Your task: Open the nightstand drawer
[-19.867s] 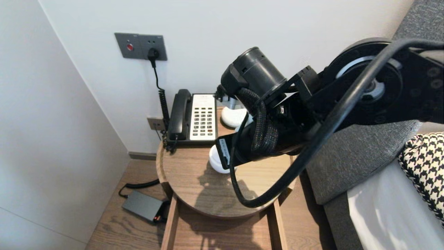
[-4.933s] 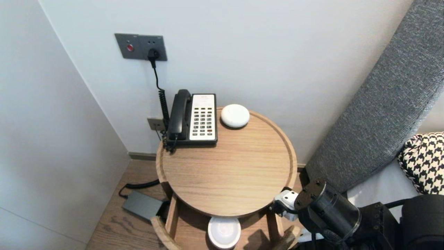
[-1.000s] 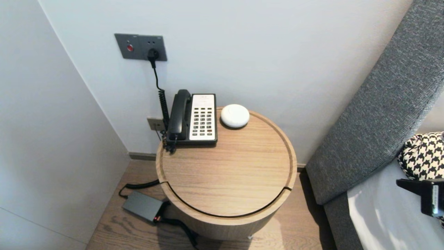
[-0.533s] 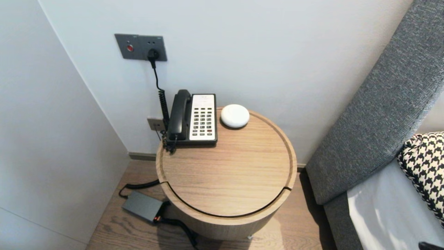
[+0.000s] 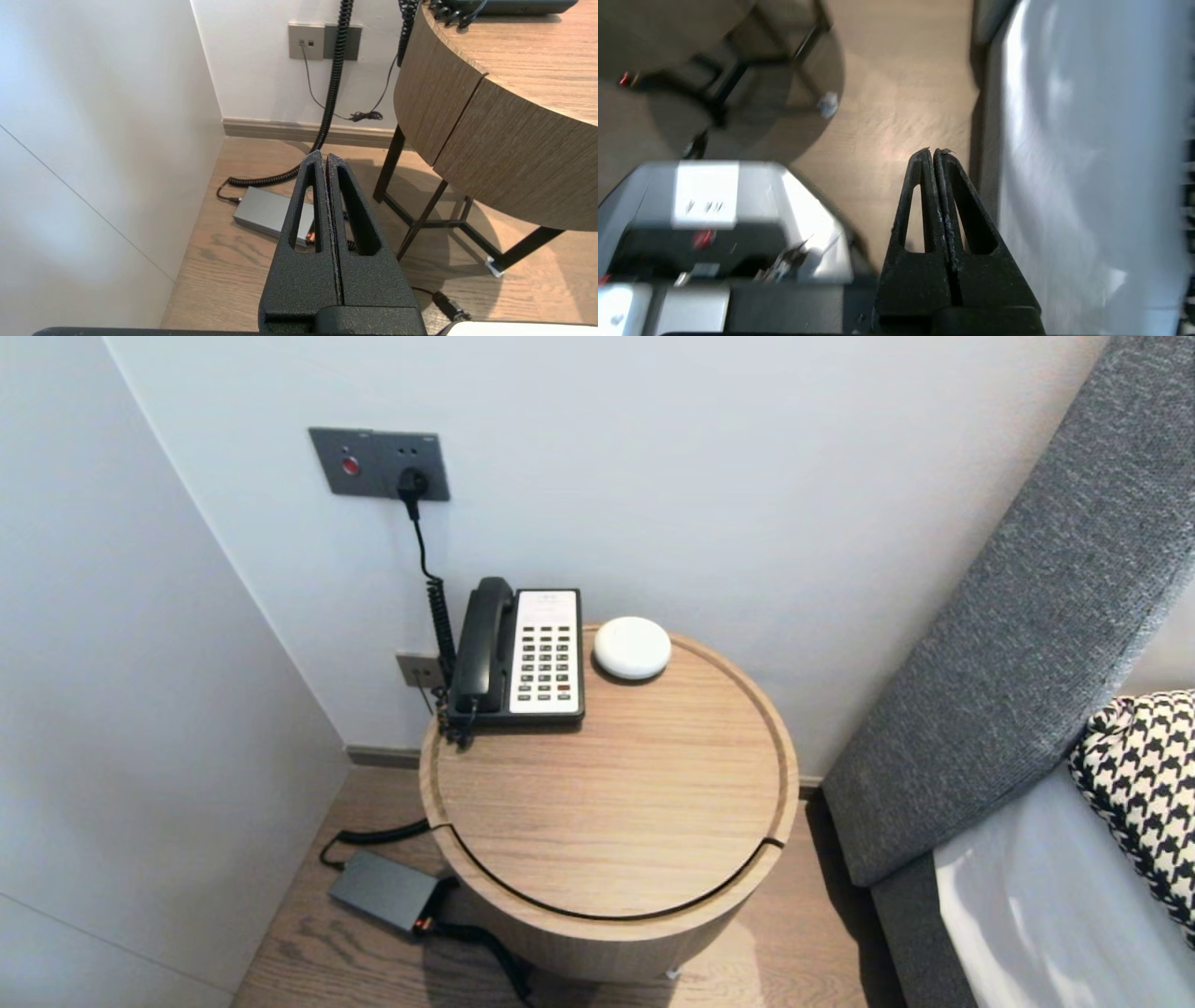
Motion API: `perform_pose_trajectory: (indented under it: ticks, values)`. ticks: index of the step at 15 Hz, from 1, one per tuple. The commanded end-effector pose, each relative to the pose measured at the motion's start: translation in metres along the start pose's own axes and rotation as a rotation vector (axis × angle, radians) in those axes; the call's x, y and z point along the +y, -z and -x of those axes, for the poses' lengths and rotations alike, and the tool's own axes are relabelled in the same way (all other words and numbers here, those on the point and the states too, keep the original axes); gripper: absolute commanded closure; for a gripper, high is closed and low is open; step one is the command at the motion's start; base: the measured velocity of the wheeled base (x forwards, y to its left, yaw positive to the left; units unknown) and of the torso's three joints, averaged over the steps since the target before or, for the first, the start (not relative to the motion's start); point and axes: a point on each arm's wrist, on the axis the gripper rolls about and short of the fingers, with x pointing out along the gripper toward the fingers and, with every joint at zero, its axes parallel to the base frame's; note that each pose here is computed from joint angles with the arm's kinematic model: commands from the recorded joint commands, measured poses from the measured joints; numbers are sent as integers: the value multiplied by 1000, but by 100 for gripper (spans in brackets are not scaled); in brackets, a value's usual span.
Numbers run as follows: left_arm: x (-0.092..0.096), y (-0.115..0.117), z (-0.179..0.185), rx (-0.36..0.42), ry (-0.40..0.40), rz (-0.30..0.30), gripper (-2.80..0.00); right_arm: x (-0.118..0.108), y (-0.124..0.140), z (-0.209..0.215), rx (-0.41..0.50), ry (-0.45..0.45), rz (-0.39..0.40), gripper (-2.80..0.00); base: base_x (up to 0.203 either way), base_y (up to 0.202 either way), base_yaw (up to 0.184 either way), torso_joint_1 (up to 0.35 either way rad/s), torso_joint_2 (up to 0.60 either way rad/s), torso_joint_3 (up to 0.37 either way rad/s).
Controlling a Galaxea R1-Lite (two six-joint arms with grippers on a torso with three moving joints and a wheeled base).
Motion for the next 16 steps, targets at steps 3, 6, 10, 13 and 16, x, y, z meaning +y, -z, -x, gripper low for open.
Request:
perform_pose_trajectory:
  ticks: [3,6,10,13,16]
  values:
    - [0,3,-1,11,0,0,0,-1,8,-3,-57,61,-1,0,0,0,0,0,0,0]
    - [0,3,-1,11,0,0,0,-3,12,-11,-121,110,3,0,0,0,0,0,0,0]
    - [0,3,-1,11,0,0,0,-2,16,-13,-109,82,0,0,0,0,0,0,0,0]
    - [0,3,-1,11,0,0,0,-2,17,-13,-106,71,3,0,0,0,0,0,0,0]
    - [0,3,-1,11,0,0,0,-2,17,-13,-115,71,11,0,0,0,0,0,0,0]
